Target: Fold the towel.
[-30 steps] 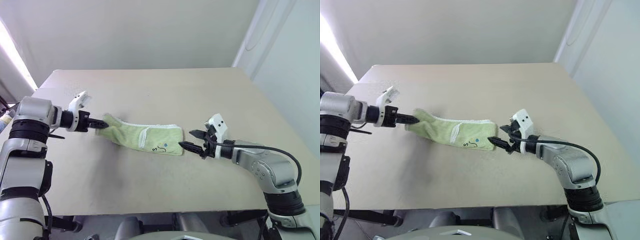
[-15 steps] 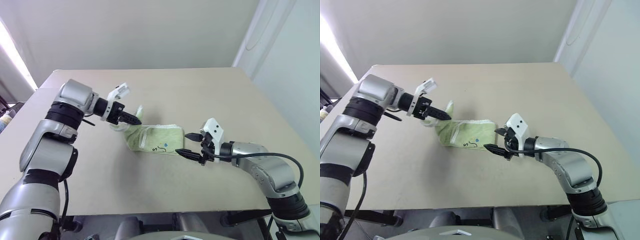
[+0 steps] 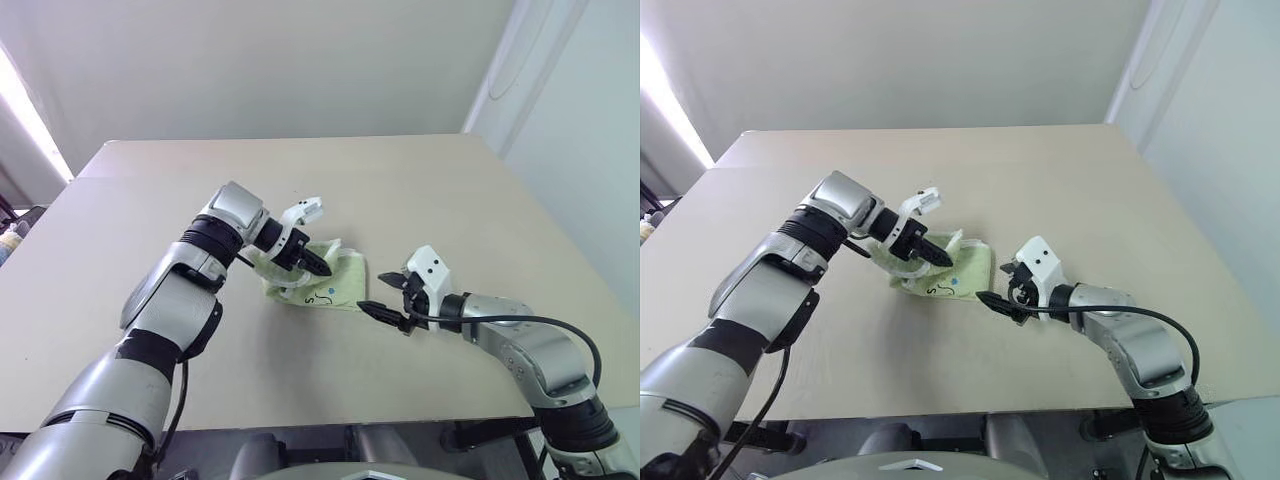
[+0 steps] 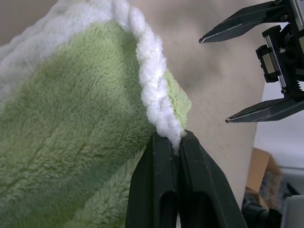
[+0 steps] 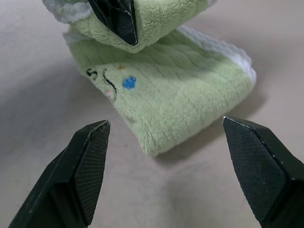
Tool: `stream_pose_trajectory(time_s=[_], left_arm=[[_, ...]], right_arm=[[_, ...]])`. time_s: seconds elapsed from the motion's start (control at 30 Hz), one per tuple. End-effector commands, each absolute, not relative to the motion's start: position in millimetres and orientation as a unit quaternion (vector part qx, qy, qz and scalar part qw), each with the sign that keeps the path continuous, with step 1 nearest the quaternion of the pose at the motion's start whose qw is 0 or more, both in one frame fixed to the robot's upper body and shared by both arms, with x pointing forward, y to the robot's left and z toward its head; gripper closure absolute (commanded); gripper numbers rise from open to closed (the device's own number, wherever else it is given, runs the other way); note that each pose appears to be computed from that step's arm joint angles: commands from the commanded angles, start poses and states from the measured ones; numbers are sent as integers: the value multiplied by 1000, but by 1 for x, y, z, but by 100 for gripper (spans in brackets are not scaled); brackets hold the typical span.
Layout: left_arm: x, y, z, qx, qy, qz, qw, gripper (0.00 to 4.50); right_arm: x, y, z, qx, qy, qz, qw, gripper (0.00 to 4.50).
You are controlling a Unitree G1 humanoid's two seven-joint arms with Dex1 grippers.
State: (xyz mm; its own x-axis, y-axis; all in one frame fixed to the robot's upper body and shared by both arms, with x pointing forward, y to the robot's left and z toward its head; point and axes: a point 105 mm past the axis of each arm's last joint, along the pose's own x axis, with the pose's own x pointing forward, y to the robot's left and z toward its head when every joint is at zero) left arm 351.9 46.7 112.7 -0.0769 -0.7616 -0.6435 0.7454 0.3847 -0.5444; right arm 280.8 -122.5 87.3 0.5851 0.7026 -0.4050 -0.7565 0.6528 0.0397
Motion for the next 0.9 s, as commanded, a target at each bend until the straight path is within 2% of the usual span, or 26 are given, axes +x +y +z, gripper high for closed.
stream_pose_trajectory(time_s=[0.03,0.13,0.33,0.43,0.53,0.57,0.63,0.77,0.9], left_arm=[[355,39,118,-3,460,-563,687,446],[355,35,106,6,463,-556,690,446],[353,18,107,-13,467,-556,687,446],[358,11,103,-25,457,-540,706,446],[357,5,101,-11,437,-559,704,446],[357,4,101,-8,433,-565,702,402],[353,1,107,-19,423,-585,692,364],[350,1,128,-46,407,-617,672,224],[354,12,154,-42,368,-641,672,224]], right_arm=[[283,-125,101,-77,170,403,896,54],[283,-125,100,-78,171,400,897,54],[283,-127,99,-77,174,395,899,54],[284,-127,98,-78,176,393,899,54],[284,-128,97,-80,178,391,900,54],[284,-128,97,-80,179,390,900,54],[284,-129,96,-81,180,389,900,54],[283,-128,94,-80,183,388,900,54],[283,-127,91,-81,188,388,899,54]])
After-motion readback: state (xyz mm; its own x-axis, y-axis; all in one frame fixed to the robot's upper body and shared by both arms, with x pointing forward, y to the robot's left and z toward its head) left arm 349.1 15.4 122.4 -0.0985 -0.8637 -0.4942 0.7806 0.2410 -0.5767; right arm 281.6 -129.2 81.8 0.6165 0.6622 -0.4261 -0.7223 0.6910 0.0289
